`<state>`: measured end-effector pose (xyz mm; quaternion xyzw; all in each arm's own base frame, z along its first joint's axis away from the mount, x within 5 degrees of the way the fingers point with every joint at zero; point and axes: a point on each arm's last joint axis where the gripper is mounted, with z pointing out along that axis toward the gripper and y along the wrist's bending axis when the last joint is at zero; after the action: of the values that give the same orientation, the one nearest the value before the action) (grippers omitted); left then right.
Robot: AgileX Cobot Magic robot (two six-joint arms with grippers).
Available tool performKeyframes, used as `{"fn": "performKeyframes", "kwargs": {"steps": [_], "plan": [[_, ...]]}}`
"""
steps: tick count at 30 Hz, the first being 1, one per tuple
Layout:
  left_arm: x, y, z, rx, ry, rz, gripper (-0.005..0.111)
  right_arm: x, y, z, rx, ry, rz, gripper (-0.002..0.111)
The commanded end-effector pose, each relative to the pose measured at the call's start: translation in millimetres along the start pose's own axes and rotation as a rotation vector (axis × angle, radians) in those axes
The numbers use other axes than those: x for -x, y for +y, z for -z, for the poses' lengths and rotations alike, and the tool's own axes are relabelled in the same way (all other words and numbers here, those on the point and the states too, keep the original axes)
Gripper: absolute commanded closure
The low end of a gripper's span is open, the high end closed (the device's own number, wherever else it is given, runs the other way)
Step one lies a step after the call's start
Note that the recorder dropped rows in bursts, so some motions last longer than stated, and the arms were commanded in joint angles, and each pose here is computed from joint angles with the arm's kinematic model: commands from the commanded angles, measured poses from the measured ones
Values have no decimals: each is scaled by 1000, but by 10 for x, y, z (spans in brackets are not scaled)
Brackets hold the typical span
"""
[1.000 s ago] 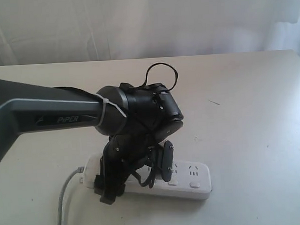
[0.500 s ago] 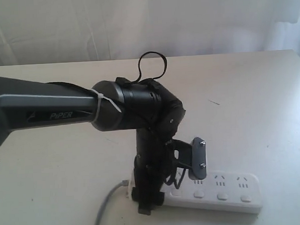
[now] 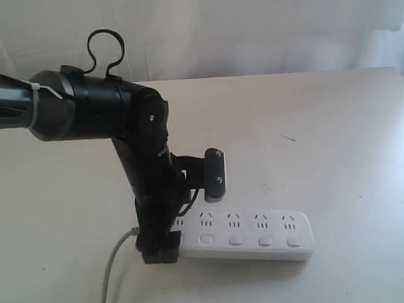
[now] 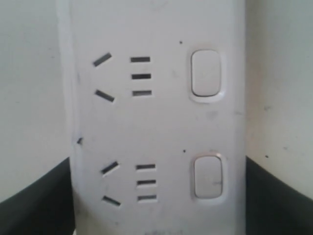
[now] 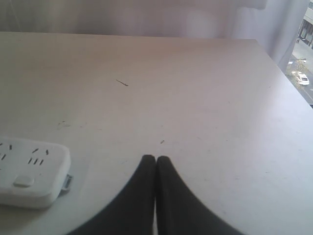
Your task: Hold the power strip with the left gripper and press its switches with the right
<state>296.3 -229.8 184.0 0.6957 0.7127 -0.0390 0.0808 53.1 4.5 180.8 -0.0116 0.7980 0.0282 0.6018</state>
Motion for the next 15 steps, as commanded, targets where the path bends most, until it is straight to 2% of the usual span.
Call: {"fn": "performKeyframes", "kwargs": {"steps": [1, 15], "plan": [[-83, -101, -57, -21, 1, -23, 107, 6, 2, 1, 4, -12, -1, 108], [-92, -117, -152, 7, -58, 27, 107, 8, 2, 1, 4, -14, -1, 108]]}}
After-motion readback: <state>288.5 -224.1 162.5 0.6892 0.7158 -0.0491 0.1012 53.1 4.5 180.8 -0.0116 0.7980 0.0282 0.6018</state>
